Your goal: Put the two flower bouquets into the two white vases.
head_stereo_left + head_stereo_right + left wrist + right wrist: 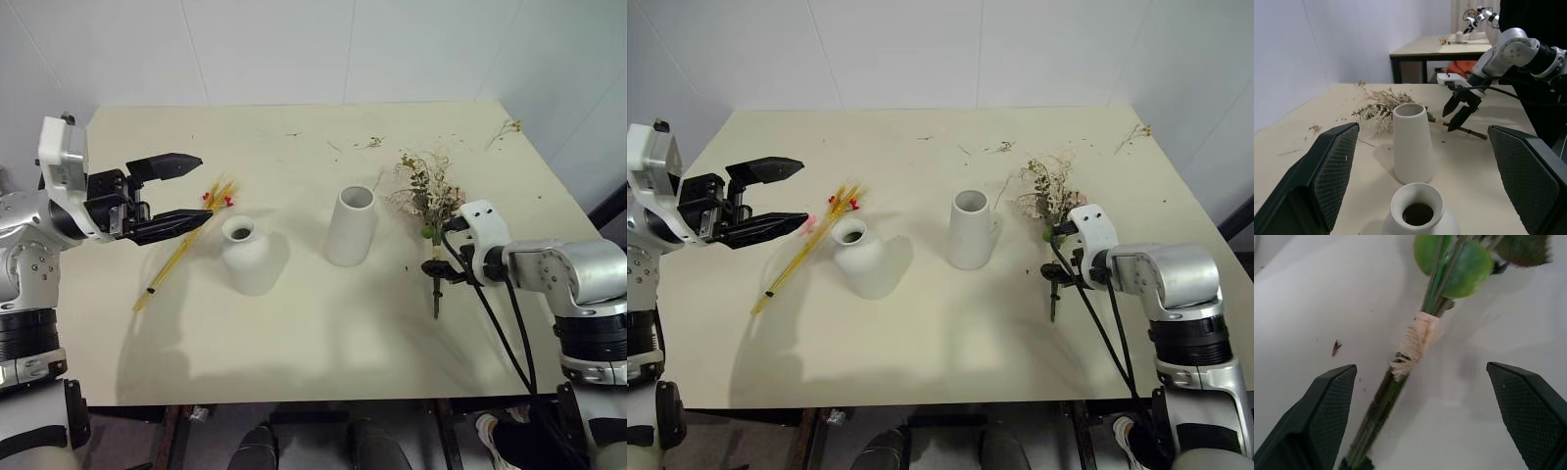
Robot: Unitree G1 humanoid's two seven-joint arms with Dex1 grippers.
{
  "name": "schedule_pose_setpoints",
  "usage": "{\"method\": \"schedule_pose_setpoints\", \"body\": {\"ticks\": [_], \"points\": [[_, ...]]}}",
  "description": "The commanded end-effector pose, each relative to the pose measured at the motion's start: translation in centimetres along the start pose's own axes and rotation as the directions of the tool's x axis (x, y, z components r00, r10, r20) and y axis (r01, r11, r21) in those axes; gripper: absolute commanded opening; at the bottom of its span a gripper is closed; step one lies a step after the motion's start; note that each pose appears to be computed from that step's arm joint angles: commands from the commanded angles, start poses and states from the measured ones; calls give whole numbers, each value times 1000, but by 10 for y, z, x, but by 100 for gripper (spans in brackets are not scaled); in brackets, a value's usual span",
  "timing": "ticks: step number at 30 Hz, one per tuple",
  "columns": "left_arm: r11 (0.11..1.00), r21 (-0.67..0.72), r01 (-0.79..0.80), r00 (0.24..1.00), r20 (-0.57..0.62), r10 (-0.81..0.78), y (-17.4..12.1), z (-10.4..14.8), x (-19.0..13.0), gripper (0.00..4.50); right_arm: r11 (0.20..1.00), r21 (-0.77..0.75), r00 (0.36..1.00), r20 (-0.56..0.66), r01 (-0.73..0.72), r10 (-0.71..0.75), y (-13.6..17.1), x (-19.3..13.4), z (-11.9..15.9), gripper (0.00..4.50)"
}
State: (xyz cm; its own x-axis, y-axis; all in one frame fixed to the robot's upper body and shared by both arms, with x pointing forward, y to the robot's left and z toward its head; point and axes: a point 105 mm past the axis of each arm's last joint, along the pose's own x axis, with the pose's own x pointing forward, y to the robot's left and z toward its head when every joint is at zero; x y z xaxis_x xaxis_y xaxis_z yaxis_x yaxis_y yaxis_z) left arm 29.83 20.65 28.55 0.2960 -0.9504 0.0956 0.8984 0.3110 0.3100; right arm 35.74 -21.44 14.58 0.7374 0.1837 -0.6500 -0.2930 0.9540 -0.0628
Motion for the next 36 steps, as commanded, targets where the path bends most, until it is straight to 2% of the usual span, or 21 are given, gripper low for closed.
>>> {"method": "schedule_pose_setpoints", "body": {"ticks": [1, 6, 10, 15, 19, 23, 28, 34, 36], "points": [[1000, 31, -7, 1000, -13, 7, -2, 9, 2, 449, 1000, -11, 998, 63, 28, -27, -3, -1, 18, 450], [1000, 20, -22, 999, -34, 23, -2, 6, 2, 449, 999, -8, 997, 61, 48, -48, -8, 5, 21, 450], [999, 7, -36, 997, -61, 37, -2, 0, 1, 450, 998, 8, 997, 47, 64, -65, -11, 8, 20, 328], [999, 3, -41, 997, -70, 41, -3, -3, 2, 450, 998, 12, 997, 37, 61, -61, -8, 10, 17, 149], [999, 4, -40, 997, -63, 41, -2, -3, 3, 450, 995, -27, 991, 91, 99, -97, -11, 4, 26, 18], [999, 1, -39, 998, -58, 39, -1, -4, 3, 450, 983, -30, 958, 228, 183, -172, -24, -11, 52, 12], [1000, -8, -29, 998, -56, 29, 1, -5, 6, 450, 963, -9, 865, 443, 268, -236, -34, -38, 98, 12], [1000, -16, -4, 999, -40, 3, 3, -6, 13, 450, 922, 61, 678, 660, 381, -324, -42, -72, 152, 12], [1000, -24, 2, 999, -38, -3, 3, -8, 13, 450, 921, 74, 550, 783, 382, -291, -30, -95, 180, 12]]}}
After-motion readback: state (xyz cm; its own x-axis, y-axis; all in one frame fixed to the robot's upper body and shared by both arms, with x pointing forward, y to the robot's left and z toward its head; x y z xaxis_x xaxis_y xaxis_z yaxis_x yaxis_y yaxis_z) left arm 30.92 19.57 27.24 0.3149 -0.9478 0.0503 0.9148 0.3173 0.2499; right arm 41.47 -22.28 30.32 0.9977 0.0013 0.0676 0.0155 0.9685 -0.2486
